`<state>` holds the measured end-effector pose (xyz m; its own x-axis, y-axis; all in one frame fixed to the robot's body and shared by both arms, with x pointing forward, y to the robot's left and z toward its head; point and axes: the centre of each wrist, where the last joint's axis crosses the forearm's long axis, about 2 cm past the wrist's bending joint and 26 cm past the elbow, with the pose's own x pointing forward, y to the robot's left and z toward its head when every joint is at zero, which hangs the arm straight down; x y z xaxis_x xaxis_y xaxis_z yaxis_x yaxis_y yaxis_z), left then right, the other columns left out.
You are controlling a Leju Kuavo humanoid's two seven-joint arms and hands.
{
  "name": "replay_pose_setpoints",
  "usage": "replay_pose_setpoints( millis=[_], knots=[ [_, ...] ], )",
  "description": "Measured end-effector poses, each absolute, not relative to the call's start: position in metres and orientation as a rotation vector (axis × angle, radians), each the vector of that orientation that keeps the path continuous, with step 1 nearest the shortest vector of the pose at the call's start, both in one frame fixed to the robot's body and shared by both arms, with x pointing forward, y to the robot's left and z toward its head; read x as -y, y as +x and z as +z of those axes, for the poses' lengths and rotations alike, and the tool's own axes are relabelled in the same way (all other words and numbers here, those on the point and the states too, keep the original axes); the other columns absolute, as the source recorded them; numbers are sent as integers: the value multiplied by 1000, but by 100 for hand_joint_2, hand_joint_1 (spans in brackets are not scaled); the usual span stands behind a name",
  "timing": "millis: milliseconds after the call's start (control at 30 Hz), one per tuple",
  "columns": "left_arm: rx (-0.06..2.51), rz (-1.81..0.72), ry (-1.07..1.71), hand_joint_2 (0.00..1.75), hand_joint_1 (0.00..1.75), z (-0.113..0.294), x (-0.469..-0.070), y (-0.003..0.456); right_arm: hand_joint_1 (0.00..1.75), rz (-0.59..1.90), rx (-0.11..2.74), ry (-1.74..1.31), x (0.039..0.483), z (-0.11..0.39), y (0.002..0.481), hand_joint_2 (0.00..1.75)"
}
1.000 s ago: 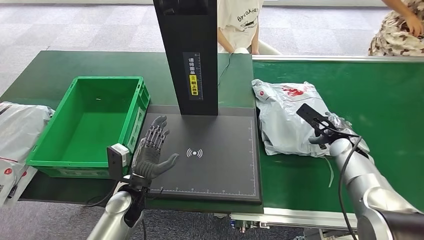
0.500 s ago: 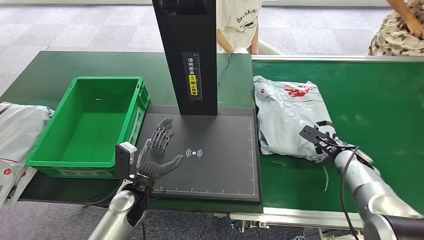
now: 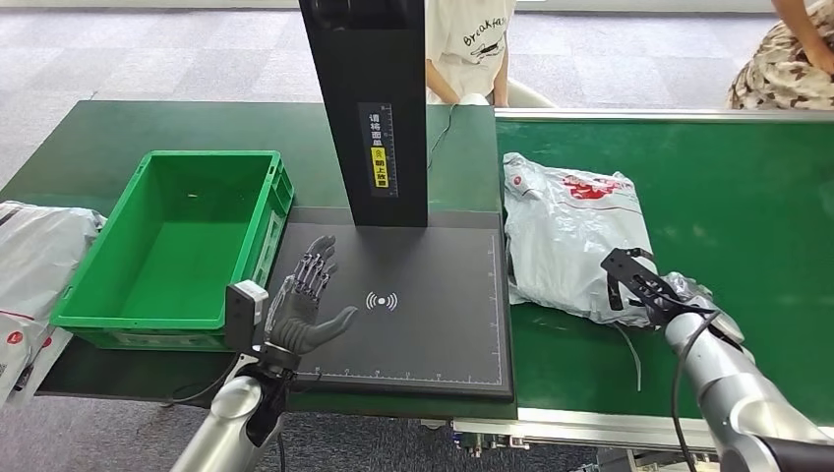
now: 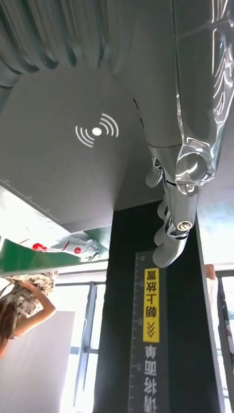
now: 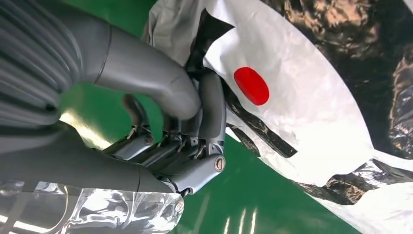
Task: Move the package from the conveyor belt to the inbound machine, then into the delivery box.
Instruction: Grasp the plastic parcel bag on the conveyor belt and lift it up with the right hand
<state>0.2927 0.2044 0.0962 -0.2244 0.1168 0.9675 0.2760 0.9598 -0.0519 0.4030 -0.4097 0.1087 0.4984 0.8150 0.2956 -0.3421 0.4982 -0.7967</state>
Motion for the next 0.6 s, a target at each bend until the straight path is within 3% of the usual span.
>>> replay_pose_setpoints(
  millis=[333, 600],
  knots=[
    [1799, -150, -267, 175, 0, 94, -208, 292, 175, 827, 789, -509, 409, 101, 397, 175],
    [1817, -107, -236, 175, 0, 93, -211, 280, 175, 812, 1350, -766, 401, 124, 413, 175]
  ],
)
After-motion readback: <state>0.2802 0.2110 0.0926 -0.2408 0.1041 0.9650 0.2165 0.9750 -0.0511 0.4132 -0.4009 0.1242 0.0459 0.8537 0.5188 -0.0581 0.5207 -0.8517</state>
